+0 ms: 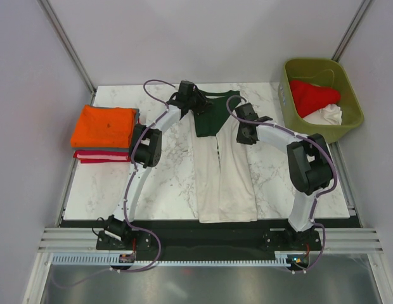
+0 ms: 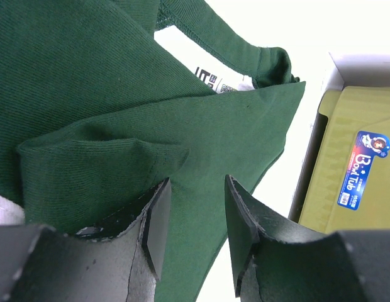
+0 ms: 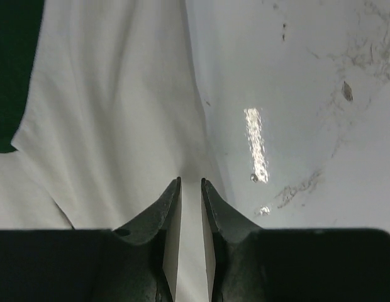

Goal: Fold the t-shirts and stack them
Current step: Fold the tshirt

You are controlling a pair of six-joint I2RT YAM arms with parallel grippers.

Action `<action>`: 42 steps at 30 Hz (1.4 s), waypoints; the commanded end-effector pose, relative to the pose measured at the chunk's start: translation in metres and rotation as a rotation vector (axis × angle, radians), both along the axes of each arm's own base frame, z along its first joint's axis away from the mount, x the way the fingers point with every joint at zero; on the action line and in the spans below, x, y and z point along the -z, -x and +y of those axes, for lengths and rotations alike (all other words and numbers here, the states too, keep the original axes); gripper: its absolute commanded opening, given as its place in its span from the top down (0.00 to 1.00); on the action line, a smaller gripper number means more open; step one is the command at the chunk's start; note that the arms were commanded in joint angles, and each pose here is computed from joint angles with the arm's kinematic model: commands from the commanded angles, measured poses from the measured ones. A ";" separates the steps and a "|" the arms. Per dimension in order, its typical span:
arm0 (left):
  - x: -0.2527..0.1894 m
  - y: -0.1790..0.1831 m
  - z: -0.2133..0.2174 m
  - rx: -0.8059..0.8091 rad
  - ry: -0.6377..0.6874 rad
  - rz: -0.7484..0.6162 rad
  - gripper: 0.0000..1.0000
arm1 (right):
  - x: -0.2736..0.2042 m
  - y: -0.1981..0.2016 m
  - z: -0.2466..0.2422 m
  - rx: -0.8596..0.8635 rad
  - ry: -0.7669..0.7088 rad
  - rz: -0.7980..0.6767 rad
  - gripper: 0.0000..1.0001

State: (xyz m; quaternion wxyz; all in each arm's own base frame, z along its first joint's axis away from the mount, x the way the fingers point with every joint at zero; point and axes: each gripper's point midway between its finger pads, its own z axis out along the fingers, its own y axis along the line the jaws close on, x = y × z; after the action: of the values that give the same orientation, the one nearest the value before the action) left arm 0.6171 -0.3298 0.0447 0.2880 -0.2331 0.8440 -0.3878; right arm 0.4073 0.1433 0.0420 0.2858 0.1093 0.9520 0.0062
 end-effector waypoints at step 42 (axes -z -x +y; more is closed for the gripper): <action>-0.152 -0.014 0.014 0.054 -0.048 -0.417 0.51 | -0.063 -0.038 0.009 -0.124 -0.206 -0.185 0.74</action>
State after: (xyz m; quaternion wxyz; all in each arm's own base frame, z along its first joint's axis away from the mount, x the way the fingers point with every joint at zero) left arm 0.6364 -0.3224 0.0768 0.3543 -0.1893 0.8239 -0.3997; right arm 0.4267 0.1352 0.0781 0.3303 0.1094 0.9330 0.0915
